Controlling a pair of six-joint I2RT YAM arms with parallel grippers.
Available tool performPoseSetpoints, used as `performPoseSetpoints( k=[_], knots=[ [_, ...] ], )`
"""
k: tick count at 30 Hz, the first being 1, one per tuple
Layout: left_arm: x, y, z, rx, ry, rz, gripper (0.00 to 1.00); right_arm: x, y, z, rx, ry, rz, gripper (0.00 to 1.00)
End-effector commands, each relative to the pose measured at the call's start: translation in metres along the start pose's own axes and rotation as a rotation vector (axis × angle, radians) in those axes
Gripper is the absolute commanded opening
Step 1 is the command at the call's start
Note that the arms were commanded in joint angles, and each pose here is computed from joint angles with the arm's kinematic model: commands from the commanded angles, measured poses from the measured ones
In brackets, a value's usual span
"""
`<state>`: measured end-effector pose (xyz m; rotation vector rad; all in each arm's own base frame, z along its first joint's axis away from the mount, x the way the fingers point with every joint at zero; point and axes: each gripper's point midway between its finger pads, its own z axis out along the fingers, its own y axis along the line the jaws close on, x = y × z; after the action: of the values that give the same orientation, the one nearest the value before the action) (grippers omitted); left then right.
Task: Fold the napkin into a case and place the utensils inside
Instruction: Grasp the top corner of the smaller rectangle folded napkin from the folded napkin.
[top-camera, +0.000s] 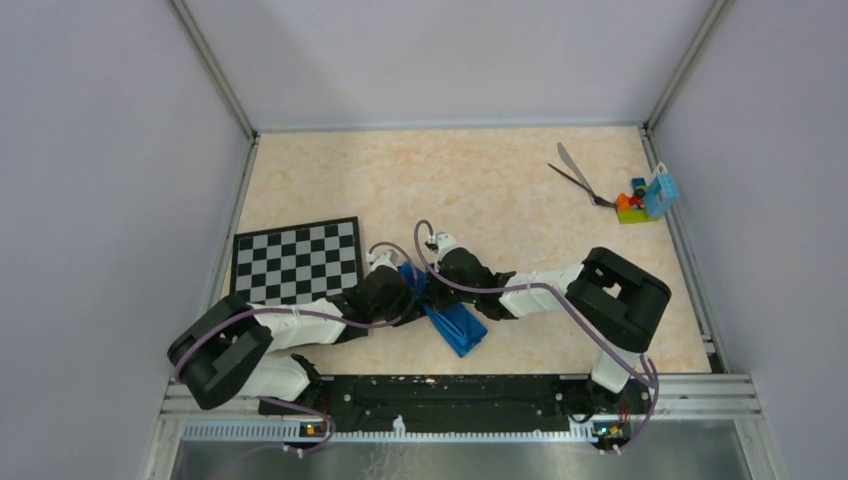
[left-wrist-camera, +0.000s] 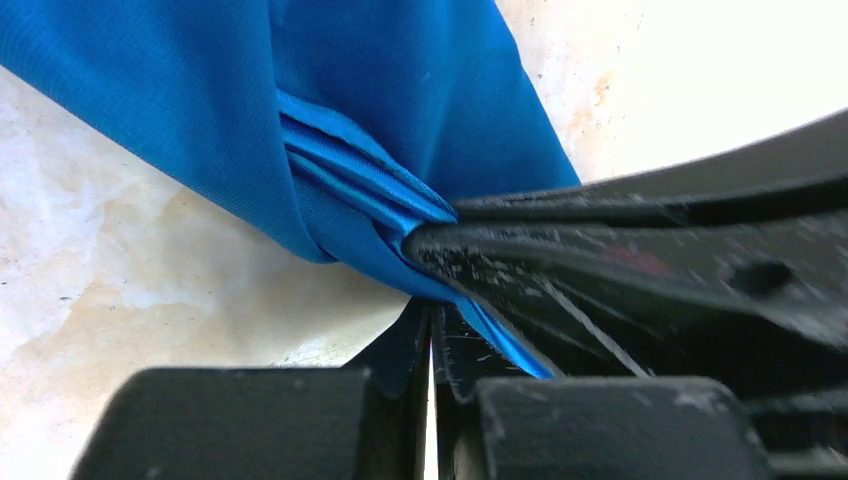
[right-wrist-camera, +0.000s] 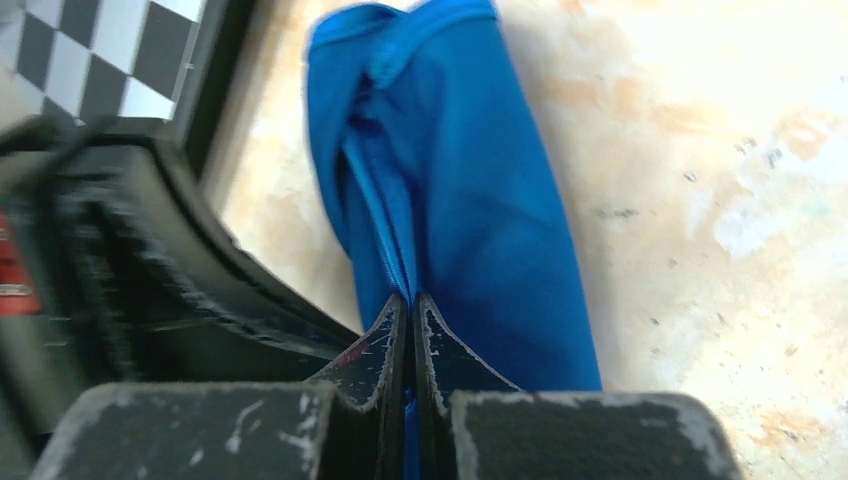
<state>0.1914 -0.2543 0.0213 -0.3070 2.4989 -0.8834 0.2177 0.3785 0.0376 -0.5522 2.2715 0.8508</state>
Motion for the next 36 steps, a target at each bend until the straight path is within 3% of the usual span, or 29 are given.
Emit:
performPoseSetpoints(
  k=[1,3,10,13,18,22,27,36],
  knots=[
    [-0.005,0.011,-0.003,-0.062,-0.029,0.036,0.09,0.008,-0.006,0.006,-0.042,-0.021,0.089,0.0],
    [-0.011,0.008,-0.014,-0.06,-0.051,0.064,0.17,0.014,-0.011,0.005,-0.041,-0.011,0.094,0.02],
    [-0.063,0.007,-0.07,-0.079,-0.208,0.144,0.4,0.017,-0.012,-0.005,-0.097,0.001,0.092,0.29],
    [-0.087,0.01,-0.079,-0.09,-0.248,0.132,0.39,-0.001,0.004,-0.013,-0.177,-0.02,0.1,0.35],
    [-0.113,0.014,-0.069,-0.132,-0.28,0.135,0.29,-0.04,0.021,-0.017,-0.22,-0.075,0.112,0.38],
    [-0.127,0.015,-0.056,-0.155,-0.294,0.141,0.26,-0.057,0.016,-0.008,-0.217,-0.1,0.139,0.3],
    [-0.135,0.017,-0.046,-0.184,-0.297,0.162,0.24,-0.061,0.005,0.012,-0.191,-0.1,0.167,0.0],
    [-0.122,0.013,-0.013,-0.141,-0.181,0.168,0.21,-0.069,0.003,0.04,-0.195,-0.119,0.195,0.0]
  ],
)
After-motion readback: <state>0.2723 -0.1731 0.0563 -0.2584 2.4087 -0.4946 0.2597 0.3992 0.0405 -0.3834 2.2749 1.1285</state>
